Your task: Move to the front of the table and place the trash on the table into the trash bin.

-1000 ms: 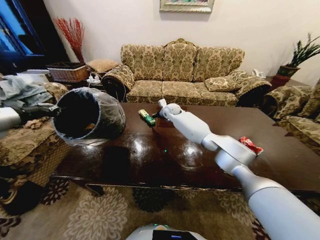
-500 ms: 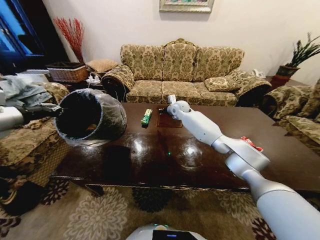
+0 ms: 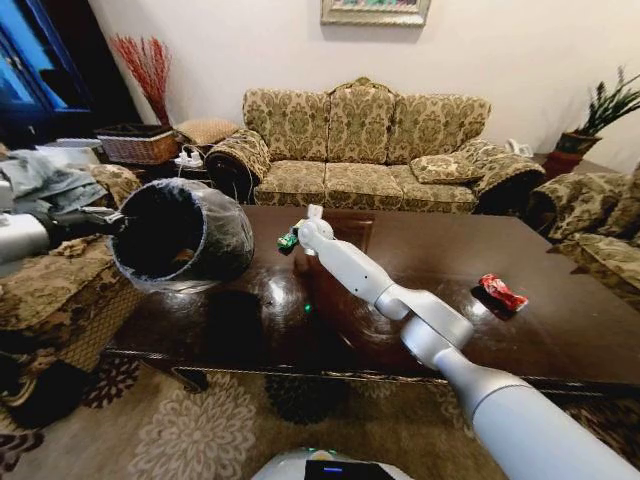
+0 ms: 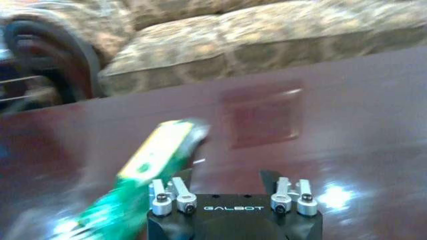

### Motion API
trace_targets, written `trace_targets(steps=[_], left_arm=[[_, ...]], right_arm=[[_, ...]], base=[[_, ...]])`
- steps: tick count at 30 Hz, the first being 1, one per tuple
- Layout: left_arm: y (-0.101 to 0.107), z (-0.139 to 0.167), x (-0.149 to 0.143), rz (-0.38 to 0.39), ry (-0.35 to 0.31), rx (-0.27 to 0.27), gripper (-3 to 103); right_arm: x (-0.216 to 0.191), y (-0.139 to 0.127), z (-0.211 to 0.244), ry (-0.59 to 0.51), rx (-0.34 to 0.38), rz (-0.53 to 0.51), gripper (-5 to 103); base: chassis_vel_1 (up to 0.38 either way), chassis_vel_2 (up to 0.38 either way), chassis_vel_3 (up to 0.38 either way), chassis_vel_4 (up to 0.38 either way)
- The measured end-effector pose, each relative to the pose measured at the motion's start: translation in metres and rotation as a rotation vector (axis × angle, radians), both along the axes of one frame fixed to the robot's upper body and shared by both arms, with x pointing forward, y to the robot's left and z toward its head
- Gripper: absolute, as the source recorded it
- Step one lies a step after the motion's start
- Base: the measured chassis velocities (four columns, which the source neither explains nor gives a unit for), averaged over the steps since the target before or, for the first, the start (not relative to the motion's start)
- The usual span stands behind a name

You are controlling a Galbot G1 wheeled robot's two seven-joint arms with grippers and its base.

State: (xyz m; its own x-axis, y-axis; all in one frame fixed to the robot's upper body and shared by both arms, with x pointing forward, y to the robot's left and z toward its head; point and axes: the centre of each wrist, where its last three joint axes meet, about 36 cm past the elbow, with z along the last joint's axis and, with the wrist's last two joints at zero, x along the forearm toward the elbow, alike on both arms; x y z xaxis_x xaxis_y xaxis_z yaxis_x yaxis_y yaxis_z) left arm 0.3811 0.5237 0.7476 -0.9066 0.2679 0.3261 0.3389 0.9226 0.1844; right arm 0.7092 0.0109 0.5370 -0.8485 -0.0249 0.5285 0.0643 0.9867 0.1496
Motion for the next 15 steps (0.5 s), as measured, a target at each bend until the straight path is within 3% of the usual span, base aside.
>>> trace_targets(steps=[1,4,6,7,8,10,12,13,15], left_arm=[[0.000,0.000,0.000,0.000,0.000,0.000,0],[-0.002,0.001,0.000,-0.006,-0.001,0.003,0],[-0.002,0.001,0.000,-0.006,-0.001,0.004,0],[-0.003,0.001,0.000,-0.007,-0.002,0.005,0],[-0.003,0.001,0.000,-0.007,-0.002,0.005,0],[-0.003,0.002,0.000,-0.008,-0.003,0.005,0],[-0.004,0.002,-0.001,-0.009,-0.003,0.004,0],[-0.004,0.002,-0.001,-0.009,-0.003,0.004,0],[-0.004,0.001,-0.002,-0.009,-0.003,0.005,0]], right_arm=[[0.000,0.000,0.000,0.000,0.000,0.000,69],[0.009,-0.014,-0.006,-0.015,0.000,-0.020,85],[0.010,-0.015,-0.006,-0.019,0.010,-0.011,85],[0.009,-0.016,-0.007,-0.030,0.040,0.034,95],[0.005,-0.011,-0.006,-0.040,0.068,0.088,99],[0.000,-0.006,-0.004,-0.047,0.087,0.141,99],[-0.011,0.007,-0.001,-0.048,0.130,0.255,100],[-0.011,0.007,-0.001,-0.048,0.130,0.255,100],[-0.023,0.019,-0.003,-0.027,0.156,0.386,100]], base=[[0.000,0.000,0.000,0.000],[0.000,0.000,0.000,0.000],[0.000,0.000,0.000,0.000],[0.000,0.000,0.000,0.000],[0.000,0.000,0.000,0.000],[0.000,0.000,0.000,0.000],[0.000,0.000,0.000,0.000],[0.000,0.000,0.000,0.000],[0.000,0.000,0.000,0.000]])
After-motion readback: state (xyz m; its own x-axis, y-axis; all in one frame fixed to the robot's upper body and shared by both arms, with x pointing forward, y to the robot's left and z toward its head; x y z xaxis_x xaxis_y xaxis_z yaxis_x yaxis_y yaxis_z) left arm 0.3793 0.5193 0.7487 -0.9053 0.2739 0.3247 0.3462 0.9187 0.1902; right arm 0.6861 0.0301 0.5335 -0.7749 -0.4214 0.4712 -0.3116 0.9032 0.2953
